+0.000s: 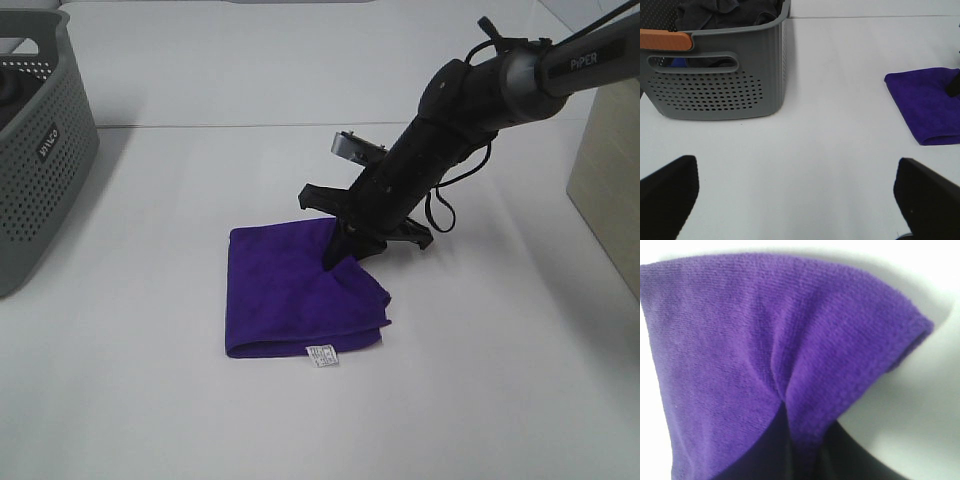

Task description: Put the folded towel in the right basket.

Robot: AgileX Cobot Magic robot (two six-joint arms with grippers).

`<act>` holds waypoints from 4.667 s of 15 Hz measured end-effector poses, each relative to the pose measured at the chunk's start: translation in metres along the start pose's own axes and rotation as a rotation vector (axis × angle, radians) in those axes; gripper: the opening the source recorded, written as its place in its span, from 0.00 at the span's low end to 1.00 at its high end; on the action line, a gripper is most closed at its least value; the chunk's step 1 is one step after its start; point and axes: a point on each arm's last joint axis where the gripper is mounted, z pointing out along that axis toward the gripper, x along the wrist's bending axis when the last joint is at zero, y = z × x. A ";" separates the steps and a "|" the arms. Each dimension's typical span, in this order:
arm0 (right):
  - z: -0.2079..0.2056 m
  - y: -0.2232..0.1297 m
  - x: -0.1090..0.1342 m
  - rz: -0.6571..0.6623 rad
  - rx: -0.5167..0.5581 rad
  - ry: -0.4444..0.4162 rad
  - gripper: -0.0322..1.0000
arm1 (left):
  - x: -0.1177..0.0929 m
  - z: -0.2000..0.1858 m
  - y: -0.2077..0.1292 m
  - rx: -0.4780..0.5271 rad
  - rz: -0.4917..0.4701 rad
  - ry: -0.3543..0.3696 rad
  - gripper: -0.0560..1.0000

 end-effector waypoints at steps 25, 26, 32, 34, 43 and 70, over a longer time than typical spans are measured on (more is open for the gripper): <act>-0.465 -0.033 -0.071 0.084 -0.713 -0.787 0.10 | 0.000 0.000 0.000 0.000 0.003 0.000 0.99; -0.455 -0.024 -0.082 0.091 -0.677 -0.786 0.10 | 0.000 0.000 0.000 0.000 0.003 0.000 0.99; -0.413 -0.001 -0.129 0.131 -0.520 -0.784 0.11 | 0.000 0.000 0.000 0.000 0.003 0.000 0.99; -0.401 -0.007 -0.147 0.195 -0.468 -0.767 0.49 | 0.000 0.000 0.000 0.000 0.003 0.000 0.99; -0.384 -0.007 -0.147 0.222 -0.444 -0.662 0.97 | 0.000 0.000 0.000 0.000 0.004 0.000 0.99; -0.331 -0.370 0.001 -0.203 -0.862 -0.427 0.97 | 0.000 0.000 0.000 0.000 0.004 0.000 0.99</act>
